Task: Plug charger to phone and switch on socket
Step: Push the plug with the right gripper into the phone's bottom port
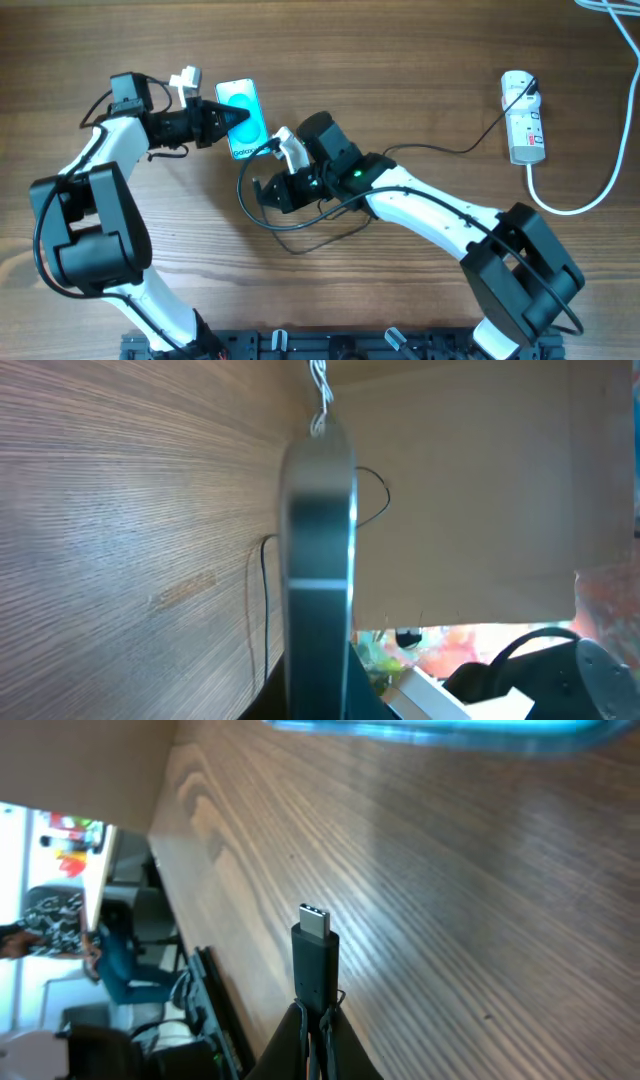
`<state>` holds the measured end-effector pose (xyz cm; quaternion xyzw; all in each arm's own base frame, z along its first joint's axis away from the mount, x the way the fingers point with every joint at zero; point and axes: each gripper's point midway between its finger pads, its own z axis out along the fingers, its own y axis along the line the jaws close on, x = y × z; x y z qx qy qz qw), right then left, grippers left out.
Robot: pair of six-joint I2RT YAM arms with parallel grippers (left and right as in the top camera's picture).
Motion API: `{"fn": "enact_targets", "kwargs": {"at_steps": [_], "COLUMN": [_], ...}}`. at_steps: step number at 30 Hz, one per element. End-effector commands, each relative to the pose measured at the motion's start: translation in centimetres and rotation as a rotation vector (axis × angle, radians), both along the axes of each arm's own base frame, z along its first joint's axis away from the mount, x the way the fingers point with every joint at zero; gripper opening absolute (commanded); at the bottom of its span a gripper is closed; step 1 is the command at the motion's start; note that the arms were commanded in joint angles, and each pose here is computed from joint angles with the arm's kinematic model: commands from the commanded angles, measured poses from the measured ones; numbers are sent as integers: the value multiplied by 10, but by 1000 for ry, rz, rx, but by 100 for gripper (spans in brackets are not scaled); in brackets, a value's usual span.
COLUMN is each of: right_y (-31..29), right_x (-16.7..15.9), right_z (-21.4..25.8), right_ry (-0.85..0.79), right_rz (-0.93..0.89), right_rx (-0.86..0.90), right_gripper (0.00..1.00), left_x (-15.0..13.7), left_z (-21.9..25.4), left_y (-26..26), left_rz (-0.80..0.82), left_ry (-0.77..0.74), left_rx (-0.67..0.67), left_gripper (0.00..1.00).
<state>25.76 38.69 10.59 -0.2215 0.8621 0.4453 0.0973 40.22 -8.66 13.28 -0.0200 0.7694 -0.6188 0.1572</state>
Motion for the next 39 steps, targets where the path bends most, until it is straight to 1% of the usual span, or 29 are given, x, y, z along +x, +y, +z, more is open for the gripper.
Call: {"fn": "enact_targets", "kwargs": {"at_steps": [1, 7, 11, 17, 27, 31, 39], "right_y": [-5, -10, -8, -4, -4, -5, -4], "right_x": [13, 22, 24, 28, 36, 35, 35], "right_z": [-6, 3, 5, 10, 11, 10, 11], "right_ry": [-34, -50, -58, -79, -111, -107, -102], "right_rz": [-74, -99, -100, -104, -132, -130, -127], "right_rx": [-48, -118, -109, -84, -89, -89, -84], "right_gripper": [4, 4, 4, 4, 4, 4, 4], "left_x": [-2, -2, -2, -5, -5, -7, -8], "left_z": [2, 3, 3, 3, 4, 9, 11], "left_y": [-7, -8, -8, -21, -21, -22, -23], "left_rz": [-33, -35, -42, -71, -75, -82, -86], "left_ry": [-69, -77, -103, -100, -100, -99, -101], "left_rx": [3, 5, 12, 9, 1, -29, -39], "left_gripper": [4, 4, 4, 4, 4, 4, 4]}}
